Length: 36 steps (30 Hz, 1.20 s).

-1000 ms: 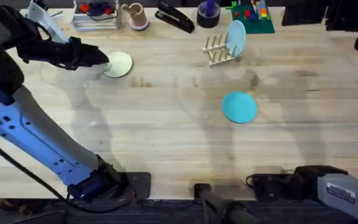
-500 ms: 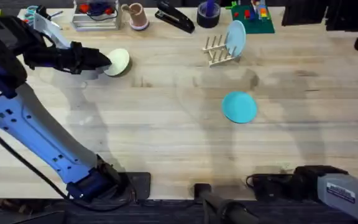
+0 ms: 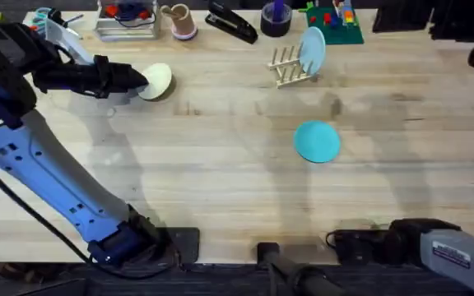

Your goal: Pick up the plates from the table one by one and place each into a slot on the dish rack.

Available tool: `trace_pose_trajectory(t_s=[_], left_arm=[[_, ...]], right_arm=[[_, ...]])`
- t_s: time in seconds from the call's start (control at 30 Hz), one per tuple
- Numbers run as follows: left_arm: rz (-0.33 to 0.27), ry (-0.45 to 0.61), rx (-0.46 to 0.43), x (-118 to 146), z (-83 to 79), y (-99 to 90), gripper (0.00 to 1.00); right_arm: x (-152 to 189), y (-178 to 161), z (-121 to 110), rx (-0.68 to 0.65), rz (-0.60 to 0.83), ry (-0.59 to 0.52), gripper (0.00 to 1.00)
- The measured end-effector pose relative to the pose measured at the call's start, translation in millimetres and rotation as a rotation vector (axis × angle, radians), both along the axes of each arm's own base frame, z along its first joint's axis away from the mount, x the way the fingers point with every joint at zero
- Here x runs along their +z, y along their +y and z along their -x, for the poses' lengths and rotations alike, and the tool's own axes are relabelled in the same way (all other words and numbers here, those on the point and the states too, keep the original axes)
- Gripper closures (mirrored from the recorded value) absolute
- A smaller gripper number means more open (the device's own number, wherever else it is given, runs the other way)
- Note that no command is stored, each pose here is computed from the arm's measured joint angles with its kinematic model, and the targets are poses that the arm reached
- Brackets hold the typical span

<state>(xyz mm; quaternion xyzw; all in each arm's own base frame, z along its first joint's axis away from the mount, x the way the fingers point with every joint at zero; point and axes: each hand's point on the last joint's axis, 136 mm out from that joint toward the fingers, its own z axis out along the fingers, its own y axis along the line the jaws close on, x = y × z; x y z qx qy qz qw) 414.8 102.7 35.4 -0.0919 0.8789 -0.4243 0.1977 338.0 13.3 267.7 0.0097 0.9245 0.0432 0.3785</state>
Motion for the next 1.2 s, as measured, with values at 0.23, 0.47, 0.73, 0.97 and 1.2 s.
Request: trace_pose_trajectory(t_s=[0.23, 0.47, 0.73, 0.97, 1.2], left_arm=[[0.001, 0.002, 0.000, 0.0, 0.4, -0.2, 0.963], [0.001, 0.002, 0.000, 0.0, 0.4, -0.2, 0.961], [0.002, 0.002, 0.000, 0.0, 0.4, -0.3, 0.962], [0.002, 0.002, 0.000, 0.0, 0.4, -0.3, 0.962], [0.002, 0.002, 0.000, 0.0, 0.4, -0.3, 0.962]], right_arm=[[0.5, 46.2, 0.2, 0.112, -0.177, 0.021, 0.007], [-13.3, 110.6, -28.9, 0.225, -0.304, 0.039, 0.007], [-35.3, 176.8, -55.8, 0.287, -0.410, 0.056, 0.006], [-55.2, 235.5, -70.1, 0.336, -0.493, 0.060, 0.007], [-79.3, 281.6, -78.4, 0.351, -0.572, 0.078, 0.006]])
